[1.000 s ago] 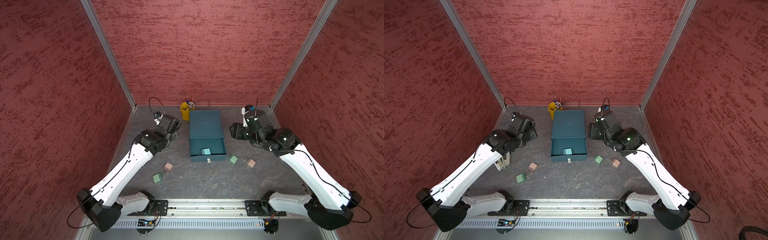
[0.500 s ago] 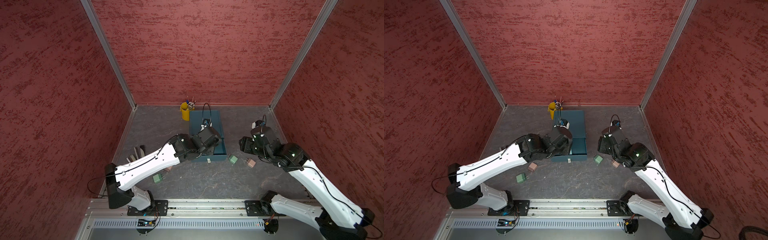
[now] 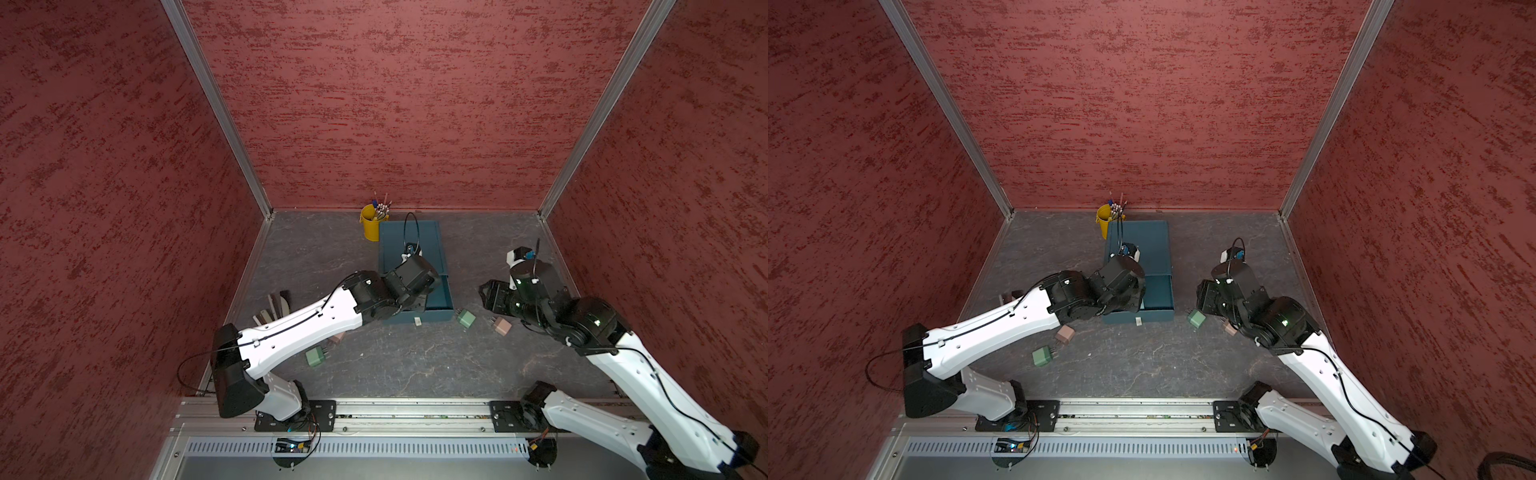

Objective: Place the plugs into the drawer by color
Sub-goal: Place the plug in the drawer.

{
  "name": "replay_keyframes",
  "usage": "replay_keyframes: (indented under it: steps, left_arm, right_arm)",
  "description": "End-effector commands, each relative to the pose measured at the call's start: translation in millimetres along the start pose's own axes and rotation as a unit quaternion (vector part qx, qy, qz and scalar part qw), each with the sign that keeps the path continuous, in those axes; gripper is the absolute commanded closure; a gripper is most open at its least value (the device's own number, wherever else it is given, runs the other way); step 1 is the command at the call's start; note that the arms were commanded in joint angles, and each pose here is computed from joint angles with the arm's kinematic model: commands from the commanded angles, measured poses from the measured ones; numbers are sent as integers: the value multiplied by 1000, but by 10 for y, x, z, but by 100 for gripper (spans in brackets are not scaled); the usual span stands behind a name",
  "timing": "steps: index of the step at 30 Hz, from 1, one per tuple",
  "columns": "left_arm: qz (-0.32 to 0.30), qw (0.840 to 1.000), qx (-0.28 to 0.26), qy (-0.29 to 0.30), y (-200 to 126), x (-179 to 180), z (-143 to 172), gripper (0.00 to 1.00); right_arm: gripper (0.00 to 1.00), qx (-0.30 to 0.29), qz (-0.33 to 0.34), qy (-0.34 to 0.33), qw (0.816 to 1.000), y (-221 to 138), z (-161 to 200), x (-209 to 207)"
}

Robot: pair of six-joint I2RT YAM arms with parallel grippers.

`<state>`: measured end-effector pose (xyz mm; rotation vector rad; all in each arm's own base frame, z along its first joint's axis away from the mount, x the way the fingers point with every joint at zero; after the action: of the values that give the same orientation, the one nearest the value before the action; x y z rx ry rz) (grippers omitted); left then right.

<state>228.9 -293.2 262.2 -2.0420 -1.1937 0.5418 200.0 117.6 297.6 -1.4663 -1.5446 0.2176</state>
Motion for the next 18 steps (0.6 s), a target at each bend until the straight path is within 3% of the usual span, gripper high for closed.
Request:
replay_keyframes:
  steps: [1, 2, 9, 18]
  left_arm:
    - [19, 1000, -11, -7, -48, -29, -23, 58]
    - [21, 1000, -10, -6, -48, -36, -18, 49]
    - [36, 999, -33, -4, -179, -46, -117, 27]
    - [13, 995, -95, -15, -603, 188, -411, 23]
  right_arm:
    - [39, 0, -28, -5, 1000, -20, -6, 88]
    - [39, 2, -28, -6, 1000, -17, -1, 89]
    - [32, 11, -49, -21, 999, -56, 38, 124]
    - [27, 25, -95, -46, 994, -132, 103, 268]
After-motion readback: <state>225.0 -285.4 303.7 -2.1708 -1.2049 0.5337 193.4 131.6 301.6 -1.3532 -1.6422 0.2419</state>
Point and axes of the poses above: each gripper's point midway between its finger pads, its own y axis out along the fingers, its own x axis along the line the jaws close on, z = x × y, the point moved 3 cm from there along -y, back along the fingers, and after that the axes turned 14 degrees about y, right-handed, at the moved point
